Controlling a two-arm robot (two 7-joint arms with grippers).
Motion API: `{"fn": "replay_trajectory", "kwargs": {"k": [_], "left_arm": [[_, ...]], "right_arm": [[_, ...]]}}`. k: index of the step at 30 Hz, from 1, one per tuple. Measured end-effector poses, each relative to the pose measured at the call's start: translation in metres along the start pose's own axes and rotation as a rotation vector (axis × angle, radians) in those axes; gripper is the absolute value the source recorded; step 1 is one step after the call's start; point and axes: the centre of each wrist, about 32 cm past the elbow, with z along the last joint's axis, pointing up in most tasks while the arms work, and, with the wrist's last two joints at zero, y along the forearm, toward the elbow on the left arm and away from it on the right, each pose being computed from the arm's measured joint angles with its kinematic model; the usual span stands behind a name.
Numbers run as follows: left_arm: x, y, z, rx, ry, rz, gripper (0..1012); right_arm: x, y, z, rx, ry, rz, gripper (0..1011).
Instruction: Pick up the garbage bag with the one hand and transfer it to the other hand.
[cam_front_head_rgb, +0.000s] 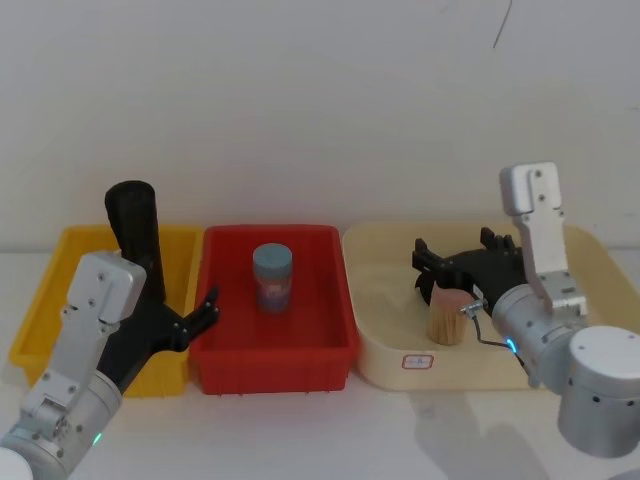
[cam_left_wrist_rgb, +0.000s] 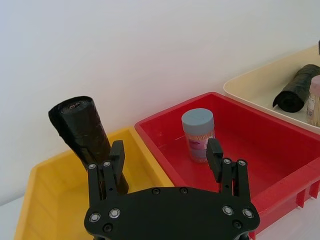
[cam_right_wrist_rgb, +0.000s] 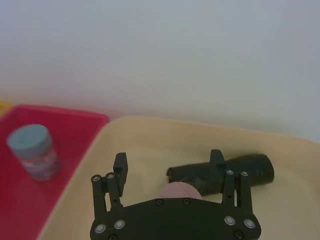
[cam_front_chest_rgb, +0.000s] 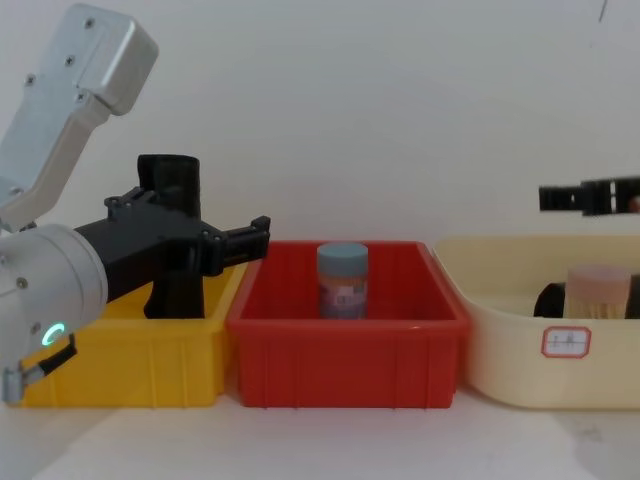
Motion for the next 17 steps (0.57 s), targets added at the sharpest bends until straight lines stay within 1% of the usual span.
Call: {"fn": "replay_trajectory", "kwargs": {"k": [5, 10, 17], "left_arm": [[0.0, 0.0, 0.0, 0.0, 0.0, 0.0, 1001], [0.0, 0.0, 0.0, 0.0, 0.0, 0.0, 1001], [0.0, 0.0, 0.0, 0.0, 0.0, 0.0, 1001]], "right_arm": [[-0.001, -0.012, 0.007, 0.036, 0.022, 0.037, 1000], [-0.004, -0.024, 0.012, 0.061, 0.034, 0.075, 1000], [-0.007, -0.034, 0.016, 0.083, 0.043, 0.107, 1000]]}}
